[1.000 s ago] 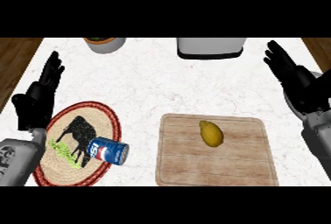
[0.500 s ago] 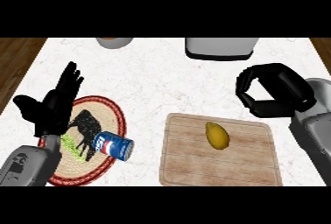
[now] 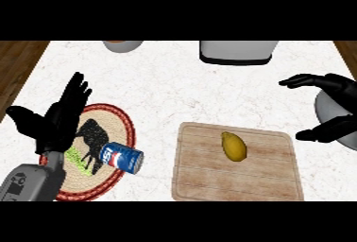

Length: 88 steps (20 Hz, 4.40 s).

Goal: Pick the lemon from the cutting board and place it in the pan

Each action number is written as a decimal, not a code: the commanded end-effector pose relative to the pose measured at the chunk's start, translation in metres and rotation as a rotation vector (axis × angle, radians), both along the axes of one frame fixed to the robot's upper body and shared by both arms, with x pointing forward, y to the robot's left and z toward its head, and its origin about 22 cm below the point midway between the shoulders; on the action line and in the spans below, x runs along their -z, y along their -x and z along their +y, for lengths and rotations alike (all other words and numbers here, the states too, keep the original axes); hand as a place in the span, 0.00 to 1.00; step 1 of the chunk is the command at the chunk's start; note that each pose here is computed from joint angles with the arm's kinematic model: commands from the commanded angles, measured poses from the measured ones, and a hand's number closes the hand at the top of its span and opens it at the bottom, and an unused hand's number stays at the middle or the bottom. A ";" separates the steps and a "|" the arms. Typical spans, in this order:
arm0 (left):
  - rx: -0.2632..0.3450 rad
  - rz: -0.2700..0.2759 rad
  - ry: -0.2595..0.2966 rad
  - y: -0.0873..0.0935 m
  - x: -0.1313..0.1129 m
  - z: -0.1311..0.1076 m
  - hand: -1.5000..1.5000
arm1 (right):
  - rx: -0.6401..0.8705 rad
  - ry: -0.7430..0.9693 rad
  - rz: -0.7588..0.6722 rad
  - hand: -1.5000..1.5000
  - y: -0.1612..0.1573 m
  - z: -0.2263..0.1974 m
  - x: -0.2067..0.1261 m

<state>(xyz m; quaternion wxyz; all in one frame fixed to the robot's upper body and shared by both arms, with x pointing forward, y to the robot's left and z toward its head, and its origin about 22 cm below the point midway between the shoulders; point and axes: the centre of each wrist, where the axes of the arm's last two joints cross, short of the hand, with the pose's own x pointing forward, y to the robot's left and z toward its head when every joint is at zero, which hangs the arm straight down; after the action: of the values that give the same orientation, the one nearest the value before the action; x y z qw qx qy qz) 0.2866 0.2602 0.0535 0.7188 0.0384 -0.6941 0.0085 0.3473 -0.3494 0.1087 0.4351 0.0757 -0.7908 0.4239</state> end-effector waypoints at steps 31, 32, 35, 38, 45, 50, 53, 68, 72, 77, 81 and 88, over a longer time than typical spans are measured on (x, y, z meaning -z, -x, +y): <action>-0.043 0.015 0.013 0.005 -0.027 0.012 0.50 | -0.302 1.077 -0.347 0.00 0.016 0.150 -0.029; -0.006 0.016 0.001 0.007 -0.009 0.016 0.50 | -0.296 1.110 -0.359 0.00 0.013 0.137 -0.031; -0.031 0.007 -0.004 0.008 -0.002 -0.003 0.50 | -0.273 1.110 -0.380 0.00 0.032 0.145 -0.017; -0.028 0.019 -0.004 0.010 -0.009 0.009 0.50 | -0.280 1.053 -0.373 0.00 0.042 0.145 -0.019; -0.039 0.014 0.007 0.020 -0.010 0.028 0.50 | -0.267 1.099 -0.351 0.00 0.068 0.166 0.014; -0.026 0.011 0.035 -0.007 -0.008 0.000 0.50 | -0.220 1.145 -0.355 0.00 0.050 0.182 0.008; -0.013 0.027 0.008 0.021 -0.005 0.017 0.50 | -0.223 1.161 -0.333 0.00 0.039 0.165 0.029; -0.031 0.006 0.011 0.005 -0.018 0.012 0.50 | -0.241 1.150 -0.296 0.00 0.028 0.200 0.057; -0.018 0.016 0.003 -0.005 -0.010 0.007 0.50 | -0.261 1.106 -0.280 0.00 0.020 0.208 0.089; -0.031 0.011 0.019 0.011 0.000 0.022 0.50 | -0.274 1.156 -0.256 0.00 0.023 0.205 0.099; -0.019 0.020 0.010 0.007 -0.007 0.010 0.50 | -0.372 1.084 -0.310 1.00 0.028 0.226 0.116; -0.025 0.016 0.005 -0.005 -0.010 0.016 0.50 | -0.342 1.025 -0.312 1.00 0.013 0.212 0.107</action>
<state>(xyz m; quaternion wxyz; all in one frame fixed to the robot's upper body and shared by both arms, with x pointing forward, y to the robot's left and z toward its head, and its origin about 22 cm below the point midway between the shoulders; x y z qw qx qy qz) 0.2853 0.2694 0.0625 0.7235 0.0434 -0.6887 0.0186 0.3288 -0.1351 0.0052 0.2095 -0.0969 -0.5021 0.8334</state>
